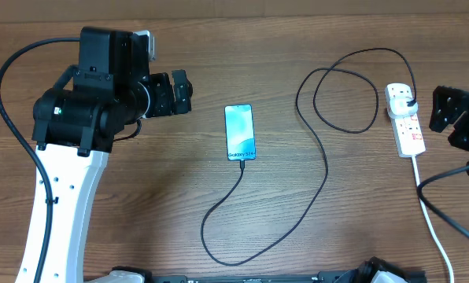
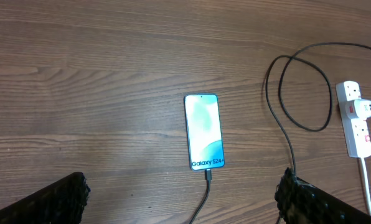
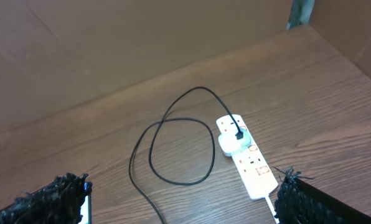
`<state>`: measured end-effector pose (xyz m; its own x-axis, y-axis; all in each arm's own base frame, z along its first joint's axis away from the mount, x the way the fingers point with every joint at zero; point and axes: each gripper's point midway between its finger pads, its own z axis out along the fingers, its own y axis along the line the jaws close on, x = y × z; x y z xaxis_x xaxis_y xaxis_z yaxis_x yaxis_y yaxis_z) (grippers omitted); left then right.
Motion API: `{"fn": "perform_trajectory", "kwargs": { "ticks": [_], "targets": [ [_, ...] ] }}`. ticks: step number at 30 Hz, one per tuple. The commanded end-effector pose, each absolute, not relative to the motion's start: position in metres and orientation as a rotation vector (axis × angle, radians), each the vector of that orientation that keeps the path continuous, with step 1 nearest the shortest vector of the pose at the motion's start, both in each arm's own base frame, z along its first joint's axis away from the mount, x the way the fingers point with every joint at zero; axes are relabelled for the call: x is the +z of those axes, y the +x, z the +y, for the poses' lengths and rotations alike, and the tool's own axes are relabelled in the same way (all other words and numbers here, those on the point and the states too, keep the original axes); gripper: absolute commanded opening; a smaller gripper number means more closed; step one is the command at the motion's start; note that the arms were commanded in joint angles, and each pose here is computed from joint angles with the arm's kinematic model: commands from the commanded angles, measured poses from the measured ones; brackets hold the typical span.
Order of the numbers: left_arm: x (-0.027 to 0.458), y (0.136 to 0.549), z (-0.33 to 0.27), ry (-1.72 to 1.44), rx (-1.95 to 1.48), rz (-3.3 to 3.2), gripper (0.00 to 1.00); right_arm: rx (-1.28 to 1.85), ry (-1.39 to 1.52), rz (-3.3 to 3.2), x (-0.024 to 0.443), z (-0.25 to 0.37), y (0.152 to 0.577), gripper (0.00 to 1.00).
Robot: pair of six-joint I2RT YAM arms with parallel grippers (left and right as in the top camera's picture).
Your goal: Plug charger to phone and switch on socket
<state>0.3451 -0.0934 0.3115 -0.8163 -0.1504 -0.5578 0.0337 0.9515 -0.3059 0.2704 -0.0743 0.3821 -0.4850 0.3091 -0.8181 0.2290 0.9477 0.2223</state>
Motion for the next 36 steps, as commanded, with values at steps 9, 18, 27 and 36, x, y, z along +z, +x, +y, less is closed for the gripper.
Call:
{"fn": "perform_trajectory", "kwargs": {
  "ticks": [9,18,27,36],
  "targets": [
    [0.314,0.347,-0.095,-0.053,-0.39,2.486,1.0,0.125,0.424,2.213,0.347,-0.091,0.302,1.0],
    [0.314,0.347,-0.095,-0.053,-0.39,2.486,1.0,0.17,0.477,2.338,0.304,-0.104,0.328,1.0],
    [0.314,0.346,-0.094,-0.053,-0.389,2.486,1.0,0.214,0.527,2.453,0.261,-0.113,0.348,1.0],
    [0.314,0.346,-0.094,-0.053,-0.39,2.486,1.0,0.229,0.544,2.491,0.245,-0.116,0.355,1.0]
  ]
}}
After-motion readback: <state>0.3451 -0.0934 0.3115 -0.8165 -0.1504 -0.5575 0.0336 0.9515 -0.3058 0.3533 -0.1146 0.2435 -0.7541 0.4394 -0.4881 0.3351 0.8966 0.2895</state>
